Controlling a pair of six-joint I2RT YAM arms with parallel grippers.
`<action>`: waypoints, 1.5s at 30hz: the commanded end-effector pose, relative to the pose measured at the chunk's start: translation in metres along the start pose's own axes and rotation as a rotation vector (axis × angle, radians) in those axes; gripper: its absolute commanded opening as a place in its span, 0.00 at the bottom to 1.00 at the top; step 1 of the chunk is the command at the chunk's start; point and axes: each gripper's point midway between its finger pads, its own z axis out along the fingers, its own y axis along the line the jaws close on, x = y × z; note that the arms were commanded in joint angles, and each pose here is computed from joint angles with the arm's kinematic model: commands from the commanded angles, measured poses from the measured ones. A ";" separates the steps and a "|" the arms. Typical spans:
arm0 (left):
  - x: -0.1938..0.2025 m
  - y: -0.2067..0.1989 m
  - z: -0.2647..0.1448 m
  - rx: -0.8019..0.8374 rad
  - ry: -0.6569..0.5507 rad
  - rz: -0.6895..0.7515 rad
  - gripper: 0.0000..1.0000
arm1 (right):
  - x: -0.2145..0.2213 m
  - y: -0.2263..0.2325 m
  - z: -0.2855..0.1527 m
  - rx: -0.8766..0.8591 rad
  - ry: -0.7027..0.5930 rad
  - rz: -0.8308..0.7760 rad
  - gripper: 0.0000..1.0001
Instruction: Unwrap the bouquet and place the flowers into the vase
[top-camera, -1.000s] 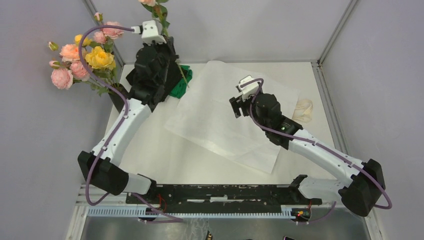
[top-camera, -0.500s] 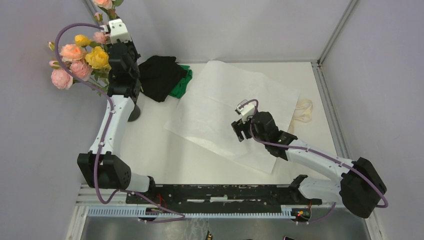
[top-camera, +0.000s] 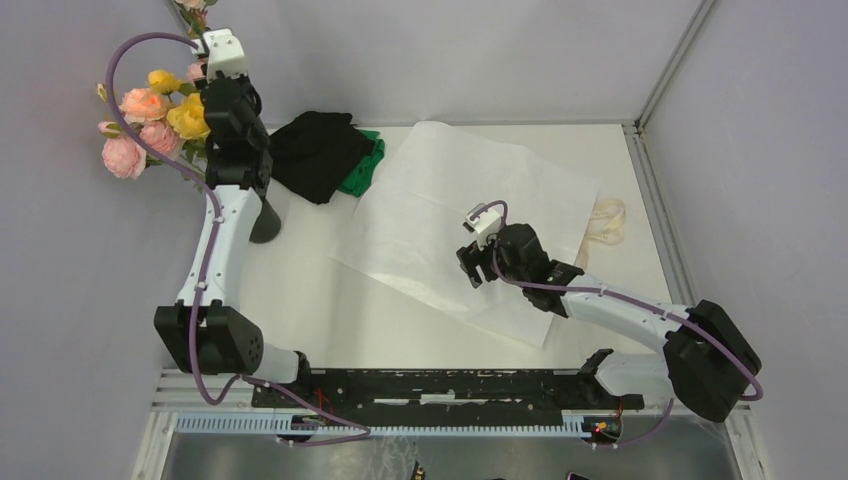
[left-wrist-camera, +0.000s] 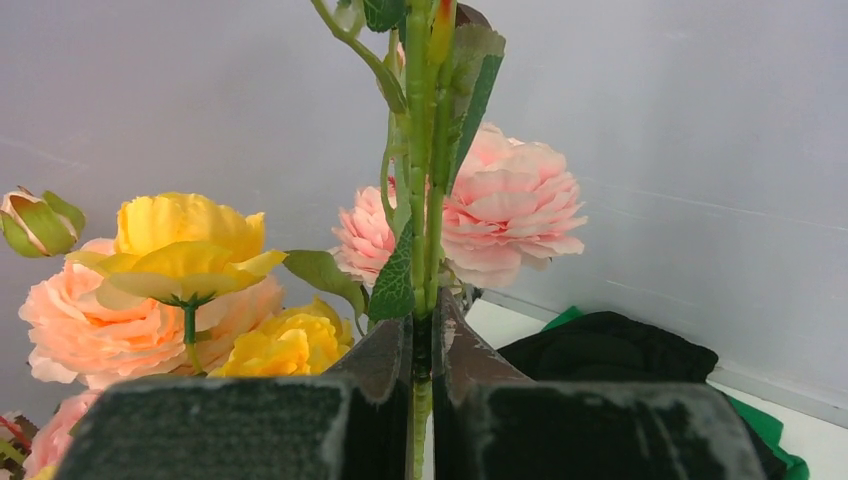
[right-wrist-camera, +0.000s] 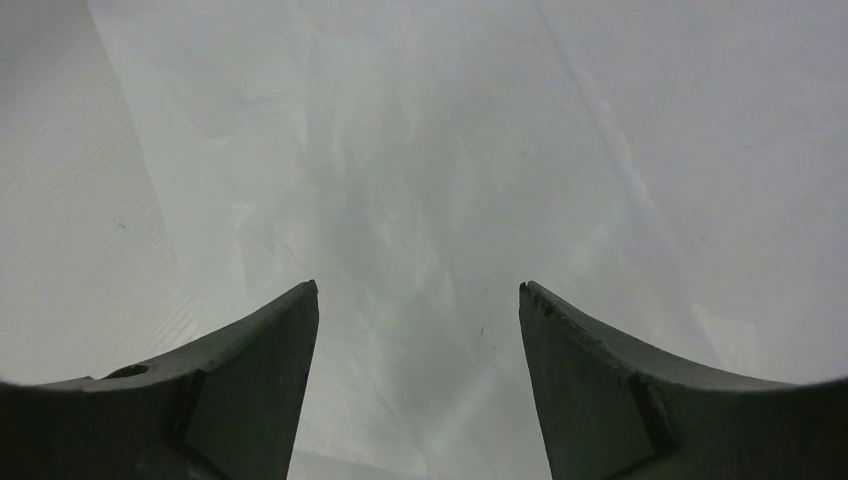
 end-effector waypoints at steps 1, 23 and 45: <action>-0.027 0.038 0.003 -0.114 -0.059 0.013 0.02 | -0.009 0.003 0.001 -0.015 -0.041 0.018 0.79; -0.037 0.046 0.025 -0.052 -0.124 -0.093 0.02 | -0.008 0.000 0.005 0.002 -0.028 0.013 0.79; -0.039 0.050 0.015 -0.049 -0.134 -0.163 0.02 | -0.004 -0.001 0.005 0.008 -0.024 0.012 0.79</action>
